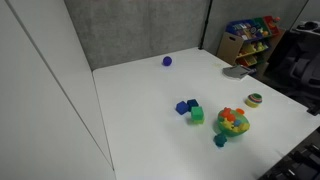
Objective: Put the orange bowl in the small green bowl
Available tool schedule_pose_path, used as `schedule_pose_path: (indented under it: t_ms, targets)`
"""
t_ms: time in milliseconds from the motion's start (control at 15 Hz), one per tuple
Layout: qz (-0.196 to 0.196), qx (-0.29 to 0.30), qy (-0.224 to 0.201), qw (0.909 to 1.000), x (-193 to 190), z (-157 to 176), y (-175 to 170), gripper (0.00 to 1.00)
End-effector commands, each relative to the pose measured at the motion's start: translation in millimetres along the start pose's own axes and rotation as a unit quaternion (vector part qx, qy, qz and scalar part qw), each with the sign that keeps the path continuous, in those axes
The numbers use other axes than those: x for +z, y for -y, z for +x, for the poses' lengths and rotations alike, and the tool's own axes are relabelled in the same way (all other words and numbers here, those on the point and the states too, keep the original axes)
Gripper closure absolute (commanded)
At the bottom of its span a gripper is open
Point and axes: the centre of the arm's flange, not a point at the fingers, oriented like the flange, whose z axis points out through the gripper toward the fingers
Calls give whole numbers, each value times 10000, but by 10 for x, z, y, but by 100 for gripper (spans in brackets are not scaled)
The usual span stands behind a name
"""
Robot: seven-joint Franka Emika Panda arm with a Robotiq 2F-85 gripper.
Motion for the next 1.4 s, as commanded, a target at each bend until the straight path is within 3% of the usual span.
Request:
schedule_pose_path:
  t_ms: [0,667,1333]
  targets:
    - [0,0,-4,10000,-3,-1,0,0]
    - [313,98,239,9992,185,287,-201,0]
    - [951,693,264,9927,1181,752,-815,0]
